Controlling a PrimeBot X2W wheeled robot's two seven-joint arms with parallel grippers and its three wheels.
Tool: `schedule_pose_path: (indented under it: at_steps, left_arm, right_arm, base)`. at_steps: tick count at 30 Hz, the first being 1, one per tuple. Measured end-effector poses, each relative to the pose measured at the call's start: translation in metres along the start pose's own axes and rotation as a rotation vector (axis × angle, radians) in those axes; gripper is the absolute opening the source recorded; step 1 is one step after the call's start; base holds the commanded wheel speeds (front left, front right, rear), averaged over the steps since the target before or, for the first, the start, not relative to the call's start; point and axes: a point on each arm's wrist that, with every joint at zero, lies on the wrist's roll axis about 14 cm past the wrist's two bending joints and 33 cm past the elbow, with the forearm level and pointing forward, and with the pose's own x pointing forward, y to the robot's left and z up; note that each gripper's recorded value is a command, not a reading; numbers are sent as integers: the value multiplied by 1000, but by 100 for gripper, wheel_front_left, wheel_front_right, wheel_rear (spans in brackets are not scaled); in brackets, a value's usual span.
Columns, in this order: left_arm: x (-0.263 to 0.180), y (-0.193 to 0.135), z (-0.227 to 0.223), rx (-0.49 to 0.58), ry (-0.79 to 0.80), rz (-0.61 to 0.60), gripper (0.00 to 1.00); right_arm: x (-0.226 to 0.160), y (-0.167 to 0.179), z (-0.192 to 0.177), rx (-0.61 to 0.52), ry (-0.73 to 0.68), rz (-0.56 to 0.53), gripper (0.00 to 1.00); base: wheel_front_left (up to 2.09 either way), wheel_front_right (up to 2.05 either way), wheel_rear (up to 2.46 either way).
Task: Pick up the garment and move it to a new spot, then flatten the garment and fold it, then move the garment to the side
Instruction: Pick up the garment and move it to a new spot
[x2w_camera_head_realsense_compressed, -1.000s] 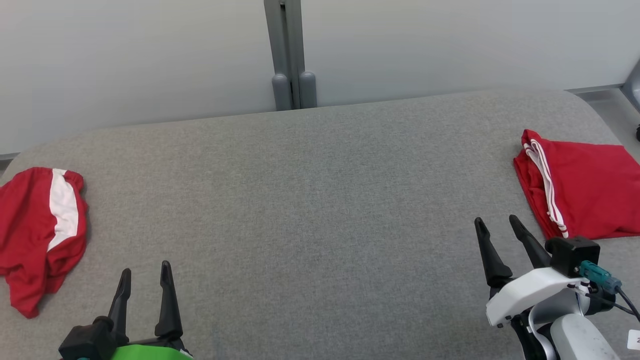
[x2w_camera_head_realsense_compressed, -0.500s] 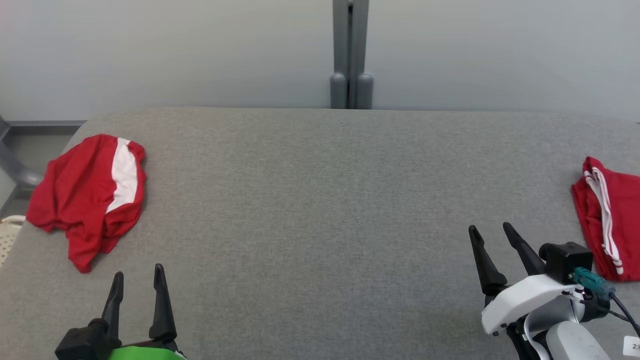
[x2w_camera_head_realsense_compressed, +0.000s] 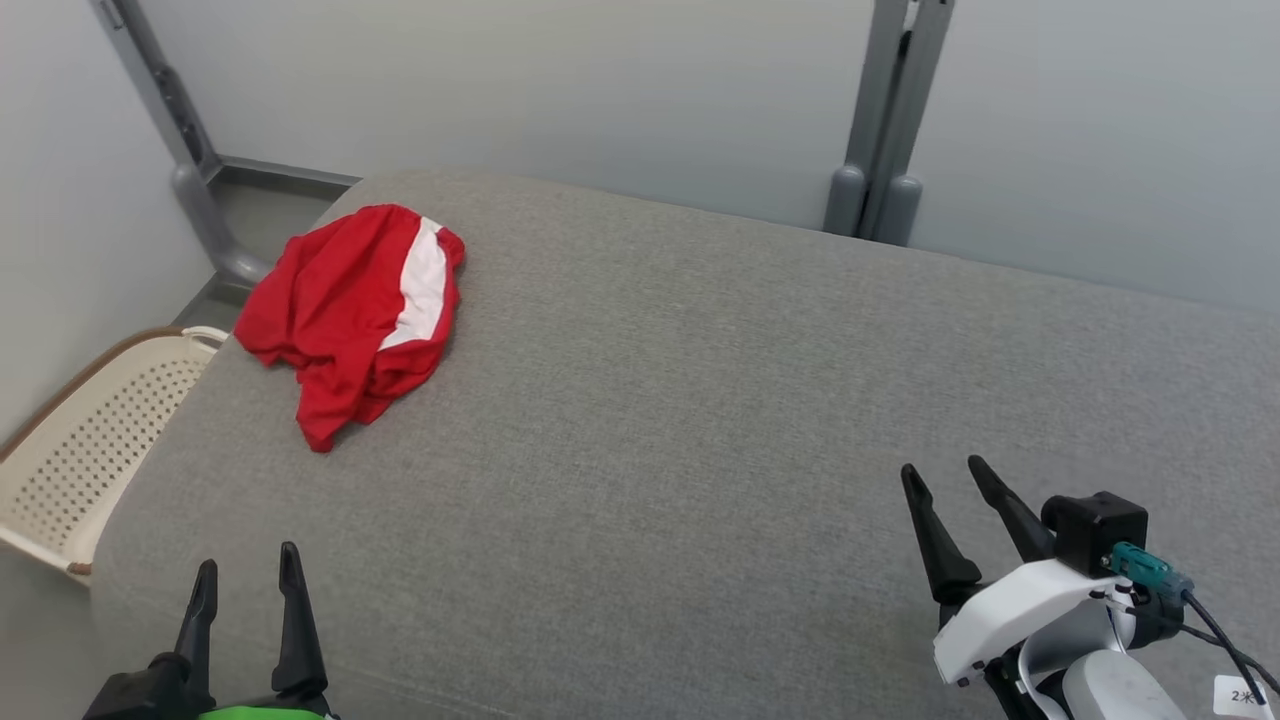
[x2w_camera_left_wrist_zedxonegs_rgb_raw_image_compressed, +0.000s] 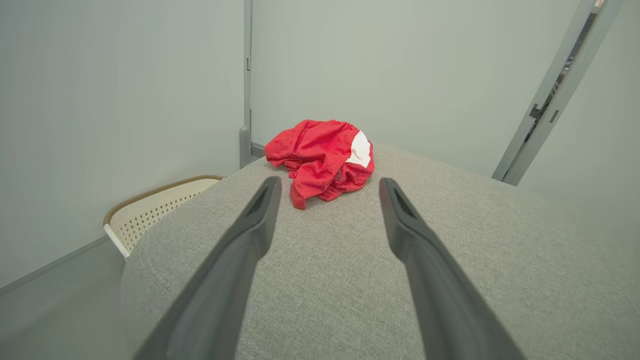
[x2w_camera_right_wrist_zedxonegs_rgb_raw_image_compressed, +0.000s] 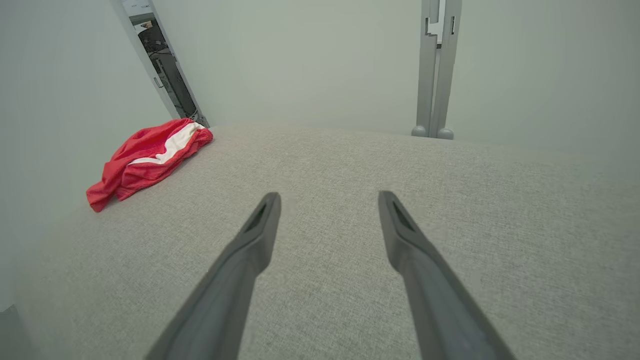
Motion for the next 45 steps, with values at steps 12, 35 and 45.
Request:
schedule_pose_path:
  at_steps: [12, 35, 45]
  left_arm:
    - [-28, 44, 10, 7, -30, 142, 100]
    - [117, 30, 4, -71, 82, 142, 100]
    - [214, 25, -38, -199, 315, 239, 100]
  right_arm:
    - [22, 42, -10, -5, 34, 129, 100]
    - [61, 14, -9, -77, 75, 182, 100]
    - [79, -22, -13, -113, 84, 172, 100]
  base:
    - [0, 0, 0]
    - [0, 0, 0]
    - [0, 0, 0]
